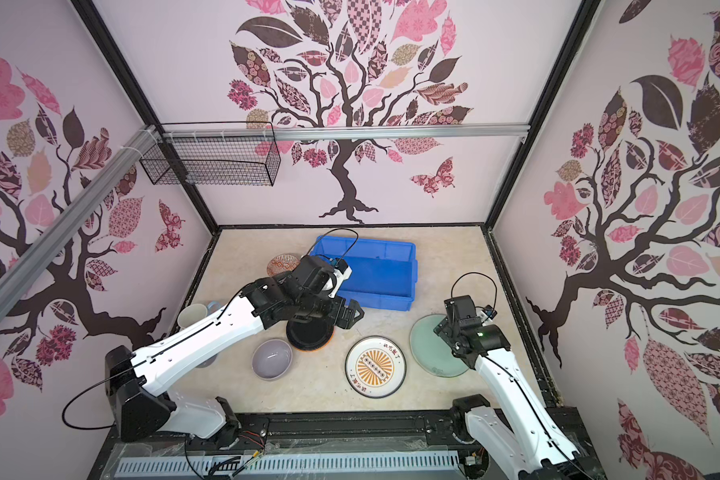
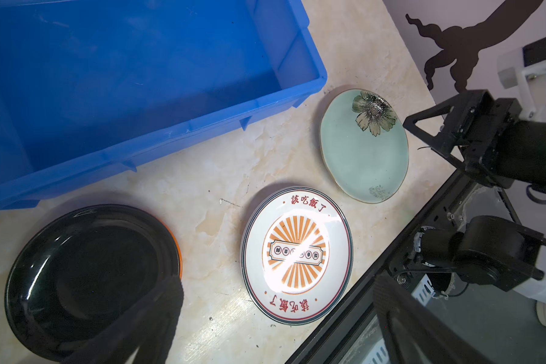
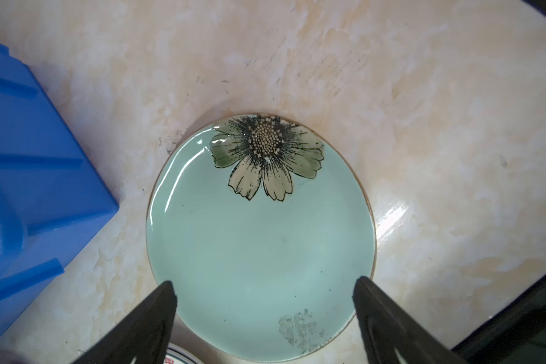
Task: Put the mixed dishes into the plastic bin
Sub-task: 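Grasp the green flower plate rim with right gripper while left hovers, then lift the pale green plate on edge with the right gripper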
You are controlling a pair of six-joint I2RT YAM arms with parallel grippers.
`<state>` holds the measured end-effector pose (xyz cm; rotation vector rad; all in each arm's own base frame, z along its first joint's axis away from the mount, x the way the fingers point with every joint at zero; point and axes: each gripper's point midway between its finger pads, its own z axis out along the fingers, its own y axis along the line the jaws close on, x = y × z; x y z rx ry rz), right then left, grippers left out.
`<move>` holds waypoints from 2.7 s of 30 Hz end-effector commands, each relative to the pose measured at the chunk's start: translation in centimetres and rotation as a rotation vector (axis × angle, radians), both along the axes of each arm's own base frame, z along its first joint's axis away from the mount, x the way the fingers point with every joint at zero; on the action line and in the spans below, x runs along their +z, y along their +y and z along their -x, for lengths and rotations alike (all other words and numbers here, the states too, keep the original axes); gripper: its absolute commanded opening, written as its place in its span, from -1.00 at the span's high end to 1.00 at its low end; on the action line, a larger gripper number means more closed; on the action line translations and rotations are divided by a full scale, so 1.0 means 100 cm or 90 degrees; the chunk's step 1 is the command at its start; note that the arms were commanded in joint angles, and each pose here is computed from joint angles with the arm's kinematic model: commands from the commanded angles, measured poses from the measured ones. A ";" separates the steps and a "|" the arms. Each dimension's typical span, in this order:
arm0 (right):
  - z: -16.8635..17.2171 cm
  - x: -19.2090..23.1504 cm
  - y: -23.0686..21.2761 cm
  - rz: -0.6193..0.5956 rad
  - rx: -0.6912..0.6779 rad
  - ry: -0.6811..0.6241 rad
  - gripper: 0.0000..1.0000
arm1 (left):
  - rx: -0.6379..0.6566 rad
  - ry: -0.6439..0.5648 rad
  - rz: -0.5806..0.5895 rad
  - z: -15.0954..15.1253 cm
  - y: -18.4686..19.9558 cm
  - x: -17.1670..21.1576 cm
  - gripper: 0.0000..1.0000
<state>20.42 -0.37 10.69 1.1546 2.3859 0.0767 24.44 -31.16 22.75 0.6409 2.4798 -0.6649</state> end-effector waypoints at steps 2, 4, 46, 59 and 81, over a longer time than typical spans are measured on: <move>0.026 -0.014 0.002 -0.049 -0.063 0.040 -0.72 | -0.012 -0.010 -0.007 -0.001 0.001 -0.001 -0.97; 0.035 -0.019 0.004 -0.065 -0.076 0.057 -0.68 | -0.022 0.003 -0.018 0.004 0.003 -0.001 -0.97; 0.047 -0.086 0.024 -0.133 -0.119 0.015 -0.35 | -0.055 0.063 -0.025 0.016 0.022 -0.029 -0.97; 0.031 -0.090 0.025 -0.118 -0.110 -0.004 0.02 | -0.032 0.073 -0.037 0.014 0.025 -0.033 -0.97; 0.018 -0.093 0.030 -0.154 -0.085 -0.106 0.71 | -0.037 0.087 -0.047 0.006 0.014 -0.041 -0.97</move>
